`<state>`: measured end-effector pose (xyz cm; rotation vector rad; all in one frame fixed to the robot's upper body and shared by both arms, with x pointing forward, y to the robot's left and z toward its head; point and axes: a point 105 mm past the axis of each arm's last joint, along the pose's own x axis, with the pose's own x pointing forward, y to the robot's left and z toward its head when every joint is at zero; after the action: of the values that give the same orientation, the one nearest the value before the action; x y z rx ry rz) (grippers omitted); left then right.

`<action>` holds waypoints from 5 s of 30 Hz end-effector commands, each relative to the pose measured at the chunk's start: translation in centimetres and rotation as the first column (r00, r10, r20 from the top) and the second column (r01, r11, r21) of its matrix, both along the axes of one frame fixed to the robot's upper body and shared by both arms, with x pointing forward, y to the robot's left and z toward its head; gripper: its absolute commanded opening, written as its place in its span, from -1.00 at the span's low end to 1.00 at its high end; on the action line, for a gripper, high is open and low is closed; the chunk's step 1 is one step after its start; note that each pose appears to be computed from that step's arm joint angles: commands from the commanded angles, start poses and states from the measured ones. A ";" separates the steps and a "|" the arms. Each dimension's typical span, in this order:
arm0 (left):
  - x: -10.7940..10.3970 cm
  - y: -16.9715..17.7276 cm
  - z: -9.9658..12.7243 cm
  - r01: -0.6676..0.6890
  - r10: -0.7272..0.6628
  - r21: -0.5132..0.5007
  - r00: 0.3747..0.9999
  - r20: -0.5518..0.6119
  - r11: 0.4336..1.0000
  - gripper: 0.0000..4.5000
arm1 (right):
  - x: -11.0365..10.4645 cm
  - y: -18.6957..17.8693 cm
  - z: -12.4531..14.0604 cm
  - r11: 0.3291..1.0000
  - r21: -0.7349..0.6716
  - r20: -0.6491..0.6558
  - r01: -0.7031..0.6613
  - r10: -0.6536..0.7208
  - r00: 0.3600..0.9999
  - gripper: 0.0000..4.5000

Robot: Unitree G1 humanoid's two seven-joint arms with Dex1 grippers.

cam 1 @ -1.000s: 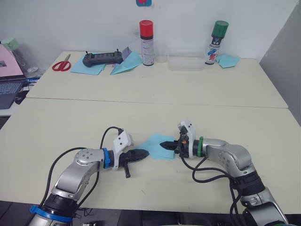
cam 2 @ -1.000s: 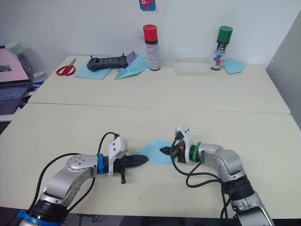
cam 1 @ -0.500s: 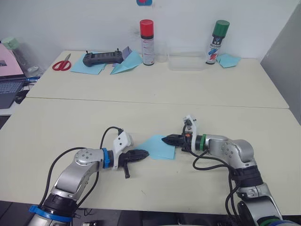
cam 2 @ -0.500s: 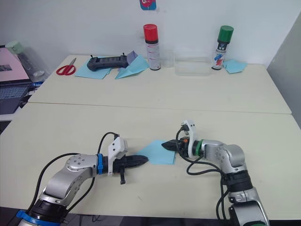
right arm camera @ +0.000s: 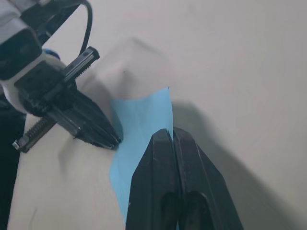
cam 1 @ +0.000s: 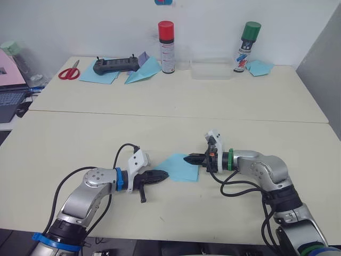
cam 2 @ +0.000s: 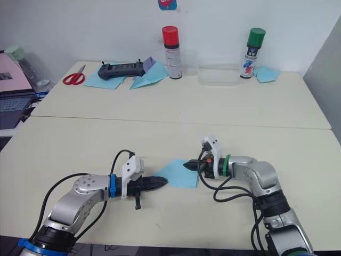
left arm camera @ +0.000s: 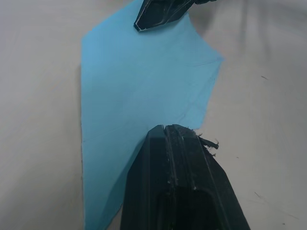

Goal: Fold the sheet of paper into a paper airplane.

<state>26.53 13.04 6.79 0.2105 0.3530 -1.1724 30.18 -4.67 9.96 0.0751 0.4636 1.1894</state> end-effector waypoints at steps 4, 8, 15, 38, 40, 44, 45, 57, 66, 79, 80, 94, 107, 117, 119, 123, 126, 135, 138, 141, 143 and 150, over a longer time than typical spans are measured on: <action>0.2 0.9 -1.0 -0.031 0.033 0.051 0.999 -0.029 0.998 -1.00 | -1.9 1.1 0.5 0.974 -0.126 0.307 -0.186 0.216 0.927 -0.98; 0.2 1.0 -1.0 -0.032 0.033 0.051 0.999 -0.027 0.998 -1.00 | -2.0 1.2 0.1 0.963 -0.171 0.392 -0.208 0.261 0.882 -0.98; 0.3 1.1 -0.8 -0.035 0.037 0.050 0.999 -0.027 0.998 -1.00 | -2.3 1.0 -1.1 0.937 -0.258 0.469 -0.235 0.334 0.818 -0.98; 0.9 1.8 -0.1 -0.037 0.039 0.057 0.999 -0.033 0.998 -1.00 | -4.0 0.1 -3.6 0.840 -0.426 0.541 -0.336 0.534 0.650 -0.98; 0.7 1.2 1.0 -0.022 0.022 -0.007 0.998 -0.057 1.000 -1.00 | -4.0 -0.1 -3.9 0.832 -0.446 0.541 -0.331 0.545 0.641 -0.98; 0.9 -0.6 5.1 0.007 -0.031 -0.213 0.994 -0.108 0.977 -1.00 | -3.9 -0.2 -4.2 0.822 -0.466 0.543 -0.325 0.557 0.629 -0.98; 1.1 -1.1 6.2 0.016 -0.046 -0.251 0.992 -0.113 0.968 -1.00 | -3.9 -0.3 -4.2 0.821 -0.469 0.543 -0.325 0.559 0.627 -0.98; 2.0 -1.7 2.3 0.087 -0.087 -0.004 0.994 -0.064 0.996 -1.00 | -3.8 -0.4 -3.9 0.824 -0.467 0.553 -0.321 0.555 0.622 -0.98; 2.5 -0.8 -1.2 0.104 -0.102 0.138 0.995 -0.021 0.985 -1.00 | -4.7 -0.8 -3.2 0.827 -0.434 0.523 -0.358 0.555 0.647 -0.44; 1.6 -1.0 -2.2 0.120 -0.118 0.142 0.993 -0.022 0.983 -1.00 | -2.3 -0.9 4.3 0.985 -0.043 0.436 -0.167 0.169 0.884 -0.04; 1.6 -1.0 -2.3 0.121 -0.119 0.142 0.993 -0.022 0.982 -1.00 | -1.7 -0.5 3.9 0.990 -0.042 0.436 -0.136 0.140 0.889 -0.12; 1.6 -1.1 -2.3 0.131 -0.130 0.159 0.991 -0.014 0.979 -1.00 | -1.5 -0.6 -4.4 0.944 -0.329 0.327 -0.009 0.123 0.937 -0.98; 1.6 -1.1 -2.5 0.119 -0.118 0.156 0.993 -0.016 0.981 -1.00 | -3.8 -7.6 -4.6 0.917 -0.395 0.273 0.056 0.058 0.960 -0.98; 1.8 -1.1 -2.4 0.123 -0.122 0.153 0.992 -0.016 0.981 -1.00 | -2.1 -3.8 1.1 0.994 -0.074 0.407 0.080 -0.043 0.913 -0.98; 1.9 -1.2 -2.3 0.126 -0.125 0.155 0.992 -0.014 0.980 -1.00 | -2.1 -2.1 0.3 0.995 -0.085 0.387 0.051 -0.014 0.922 -0.98; 2.0 -1.4 -2.1 0.128 -0.128 0.155 0.992 -0.008 0.980 -1.00 | -2.2 -0.3 -2.6 0.986 -0.166 0.331 0.036 0.022 0.943 -0.98; 2.0 -1.3 -1.7 0.121 -0.122 0.149 0.992 -0.002 0.981 -1.00 | -2.7 -0.3 -3.9 0.976 -0.217 0.310 0.008 0.061 0.949 -0.98; 2.3 -2.1 0.6 0.081 -0.083 0.052 0.996 0.038 0.995 -1.00 | -2.7 -1.5 -5.6 0.955 -0.297 0.306 0.005 0.090 0.948 -0.98; 2.8 -3.9 2.6 0.051 -0.048 -0.064 0.997 0.060 0.997 -1.00 | -2.4 -1.7 -5.2 0.957 -0.290 0.315 0.013 0.083 0.945 -0.98; 2.6 -4.8 2.1 0.057 -0.054 -0.076 0.998 0.040 0.995 -1.00 | -2.4 -1.9 -5.3 0.955 -0.297 0.316 0.012 0.087 0.945 -0.98; 2.6 -5.4 1.3 0.061 -0.059 -0.063 0.998 0.033 0.996 -1.00 | -2.4 -1.9 -5.3 0.954 -0.299 0.316 0.010 0.089 0.945 -0.98; 2.1 -2.7 -1.8 0.027 -0.028 0.093 1.000 0.004 0.995 -1.00 | -2.4 -2.1 -5.1 0.955 -0.296 0.319 0.023 0.076 0.945 -0.98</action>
<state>28.91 8.78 6.51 0.2658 0.3324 -1.2209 27.59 -5.18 6.29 -0.3619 0.2659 1.1717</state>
